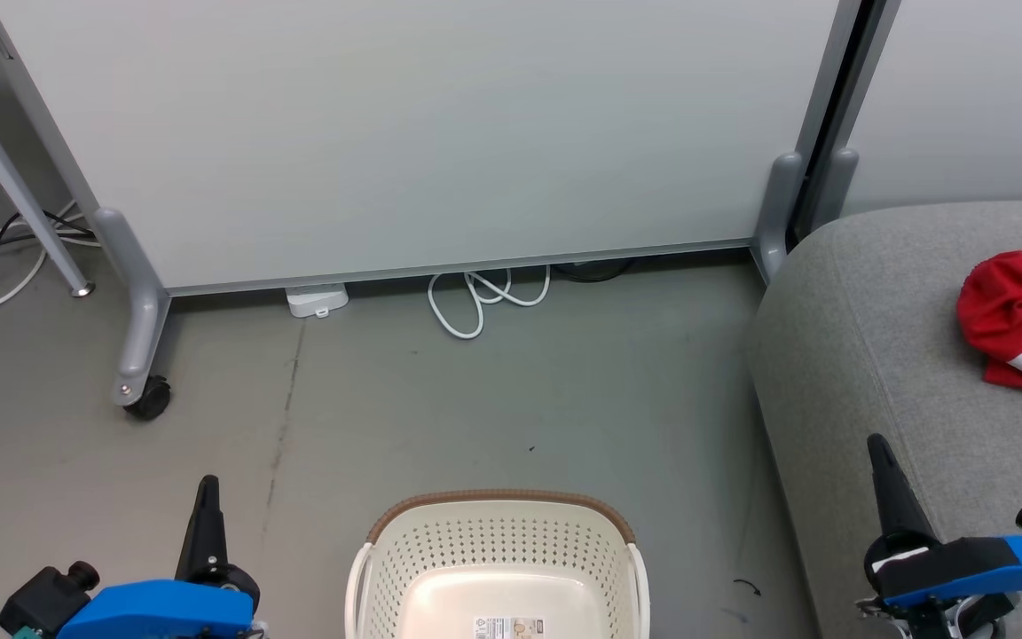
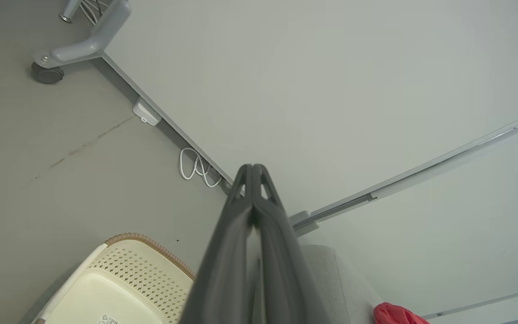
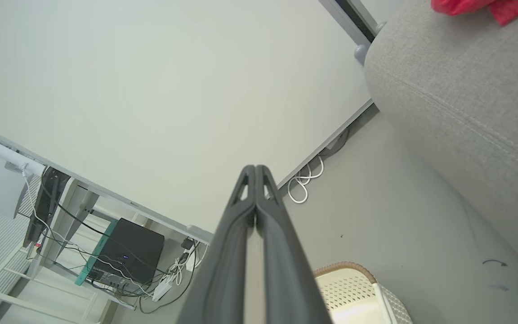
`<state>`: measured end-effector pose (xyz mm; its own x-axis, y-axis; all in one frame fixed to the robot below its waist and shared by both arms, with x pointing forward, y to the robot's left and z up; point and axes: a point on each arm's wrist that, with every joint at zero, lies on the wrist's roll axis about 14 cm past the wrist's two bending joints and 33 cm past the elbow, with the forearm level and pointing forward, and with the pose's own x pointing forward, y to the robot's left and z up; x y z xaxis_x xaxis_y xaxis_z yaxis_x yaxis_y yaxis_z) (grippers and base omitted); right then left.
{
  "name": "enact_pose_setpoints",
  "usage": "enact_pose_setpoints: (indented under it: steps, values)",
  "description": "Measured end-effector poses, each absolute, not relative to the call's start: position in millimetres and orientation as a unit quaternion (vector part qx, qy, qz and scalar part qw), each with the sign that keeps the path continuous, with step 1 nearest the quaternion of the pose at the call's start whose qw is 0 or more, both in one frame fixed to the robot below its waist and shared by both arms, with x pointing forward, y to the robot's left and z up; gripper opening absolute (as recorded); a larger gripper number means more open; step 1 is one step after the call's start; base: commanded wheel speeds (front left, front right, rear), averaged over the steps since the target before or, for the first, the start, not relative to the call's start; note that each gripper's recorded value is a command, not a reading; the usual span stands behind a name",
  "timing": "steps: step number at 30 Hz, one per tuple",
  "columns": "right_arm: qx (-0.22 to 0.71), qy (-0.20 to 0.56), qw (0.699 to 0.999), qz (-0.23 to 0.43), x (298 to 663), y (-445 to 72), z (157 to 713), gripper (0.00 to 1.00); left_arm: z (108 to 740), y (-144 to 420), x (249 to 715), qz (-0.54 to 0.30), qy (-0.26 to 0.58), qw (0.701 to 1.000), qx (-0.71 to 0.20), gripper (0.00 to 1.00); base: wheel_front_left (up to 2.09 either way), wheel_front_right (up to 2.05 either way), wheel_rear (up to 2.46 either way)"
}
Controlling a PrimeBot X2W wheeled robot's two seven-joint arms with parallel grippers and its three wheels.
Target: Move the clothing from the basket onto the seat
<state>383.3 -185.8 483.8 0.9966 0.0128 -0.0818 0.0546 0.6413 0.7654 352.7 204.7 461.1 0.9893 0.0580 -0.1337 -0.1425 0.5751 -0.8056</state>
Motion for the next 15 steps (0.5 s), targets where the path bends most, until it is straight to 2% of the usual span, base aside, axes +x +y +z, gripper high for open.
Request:
enact_pose_setpoints:
  steps: [15]
  values:
    - [0.502, 0.035, 0.864, -0.014, 384.9, -188.5, 487.6, 0.00, 470.2, 205.1, 361.5, 0.052, 0.036, 0.848, -0.526, 0.00, 0.00, 0.00, 0.00]
